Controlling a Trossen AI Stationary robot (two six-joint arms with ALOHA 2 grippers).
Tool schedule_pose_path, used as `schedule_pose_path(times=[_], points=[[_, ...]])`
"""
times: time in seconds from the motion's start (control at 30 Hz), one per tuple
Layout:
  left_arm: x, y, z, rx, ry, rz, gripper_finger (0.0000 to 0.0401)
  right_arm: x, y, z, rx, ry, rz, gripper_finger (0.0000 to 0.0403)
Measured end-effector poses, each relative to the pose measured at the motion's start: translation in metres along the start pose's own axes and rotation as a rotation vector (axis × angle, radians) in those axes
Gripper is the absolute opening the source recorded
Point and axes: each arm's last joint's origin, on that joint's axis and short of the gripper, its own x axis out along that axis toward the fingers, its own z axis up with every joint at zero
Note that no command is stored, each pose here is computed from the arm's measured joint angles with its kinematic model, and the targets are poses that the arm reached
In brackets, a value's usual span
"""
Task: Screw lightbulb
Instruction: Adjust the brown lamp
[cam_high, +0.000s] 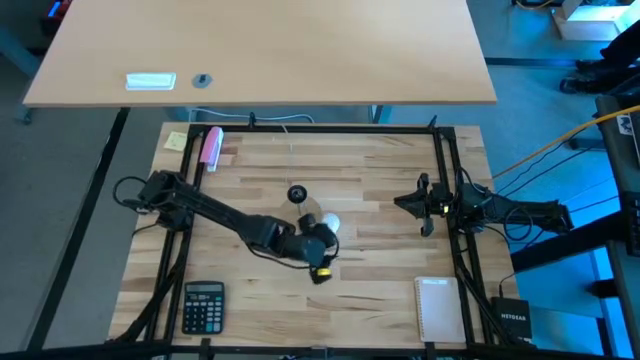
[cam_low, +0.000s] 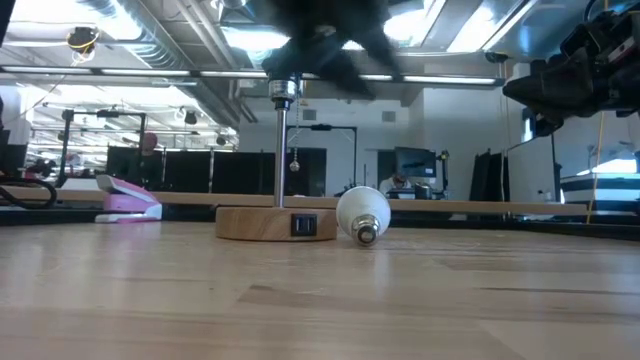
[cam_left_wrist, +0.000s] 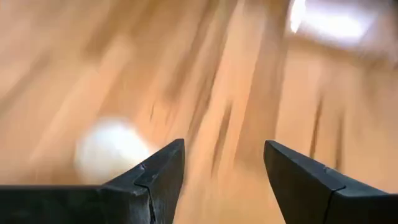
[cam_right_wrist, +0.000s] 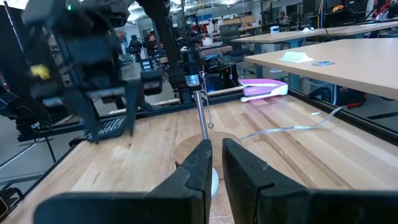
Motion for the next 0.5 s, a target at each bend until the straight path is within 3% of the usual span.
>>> schedule_pose_path(times=[0.17, 0.23, 0.4, 0.5], points=[[0.006, 0.009, -0.024, 0.000, 0.126, 0.083, 0.0197, 0.000, 0.000, 0.000, 0.000, 0.000, 0.000, 0.0042], [0.009, 0.012, -0.030, 0.003, 0.136, 0.093, 0.0162, 0.000, 0.000, 0.000, 0.000, 0.000, 0.000, 0.0042], [0.018, 0.022, -0.044, -0.040, 0.216, 0.060, 0.0031, 0.000, 0.000, 0.000, 0.000, 0.000, 0.000, 0.0042], [0.026, 0.031, -0.053, -0.047, 0.232, 0.079, 0.0012, 0.000, 0.000, 0.000, 0.000, 0.000, 0.000, 0.0042]])
